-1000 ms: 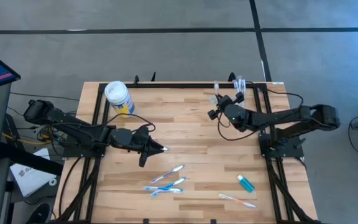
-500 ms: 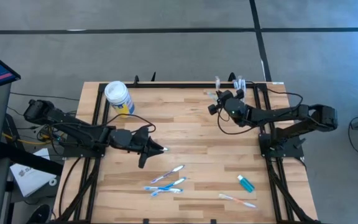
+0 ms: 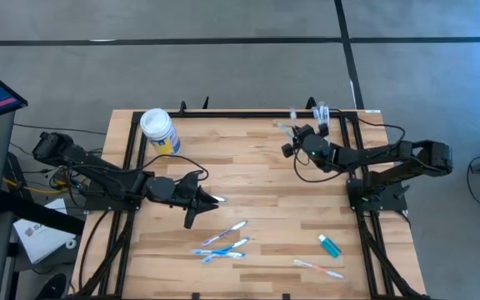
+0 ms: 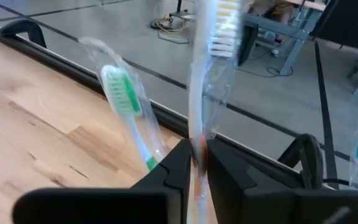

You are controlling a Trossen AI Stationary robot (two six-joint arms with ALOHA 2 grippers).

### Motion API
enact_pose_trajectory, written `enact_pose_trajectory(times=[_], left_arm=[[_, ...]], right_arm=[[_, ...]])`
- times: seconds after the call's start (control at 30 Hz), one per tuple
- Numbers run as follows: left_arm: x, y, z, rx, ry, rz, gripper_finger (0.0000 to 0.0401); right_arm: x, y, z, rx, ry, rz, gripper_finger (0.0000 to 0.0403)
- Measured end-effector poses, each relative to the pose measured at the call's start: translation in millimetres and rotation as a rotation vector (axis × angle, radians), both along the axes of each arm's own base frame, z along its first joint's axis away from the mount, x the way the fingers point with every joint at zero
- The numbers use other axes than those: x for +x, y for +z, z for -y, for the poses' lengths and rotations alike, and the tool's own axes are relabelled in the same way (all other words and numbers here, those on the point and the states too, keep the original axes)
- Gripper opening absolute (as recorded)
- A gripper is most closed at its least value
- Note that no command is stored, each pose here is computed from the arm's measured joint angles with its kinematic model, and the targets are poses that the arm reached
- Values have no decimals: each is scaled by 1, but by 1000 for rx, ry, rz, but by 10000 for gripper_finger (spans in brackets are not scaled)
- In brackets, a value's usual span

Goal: Pick & Place toothbrushing station
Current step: Put the left orange toothbrush into the left transparent organizer, then put the mouthwash bottle into the middle transparent organizer

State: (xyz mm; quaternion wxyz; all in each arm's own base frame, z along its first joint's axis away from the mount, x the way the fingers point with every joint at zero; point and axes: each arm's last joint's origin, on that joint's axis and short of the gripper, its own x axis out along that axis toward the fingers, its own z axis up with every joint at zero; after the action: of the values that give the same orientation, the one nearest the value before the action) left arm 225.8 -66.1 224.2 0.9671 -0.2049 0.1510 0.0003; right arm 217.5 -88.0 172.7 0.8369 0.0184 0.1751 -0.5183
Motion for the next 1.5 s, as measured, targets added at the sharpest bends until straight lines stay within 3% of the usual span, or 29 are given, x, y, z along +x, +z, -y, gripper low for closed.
enact_pose_trajectory(times=[0.47, 0.93, 1.5], left_arm=[[0, 0, 0, 0, 1, 2, 85], [0, 0, 0, 0, 1, 2, 85], [0, 0, 0, 0, 1, 0, 85]], right_arm=[[1, 2, -1, 0, 23, 42, 58], [0, -1, -4, 1, 32, -3, 155], [-6, 10, -8, -24, 5, 21, 178]])
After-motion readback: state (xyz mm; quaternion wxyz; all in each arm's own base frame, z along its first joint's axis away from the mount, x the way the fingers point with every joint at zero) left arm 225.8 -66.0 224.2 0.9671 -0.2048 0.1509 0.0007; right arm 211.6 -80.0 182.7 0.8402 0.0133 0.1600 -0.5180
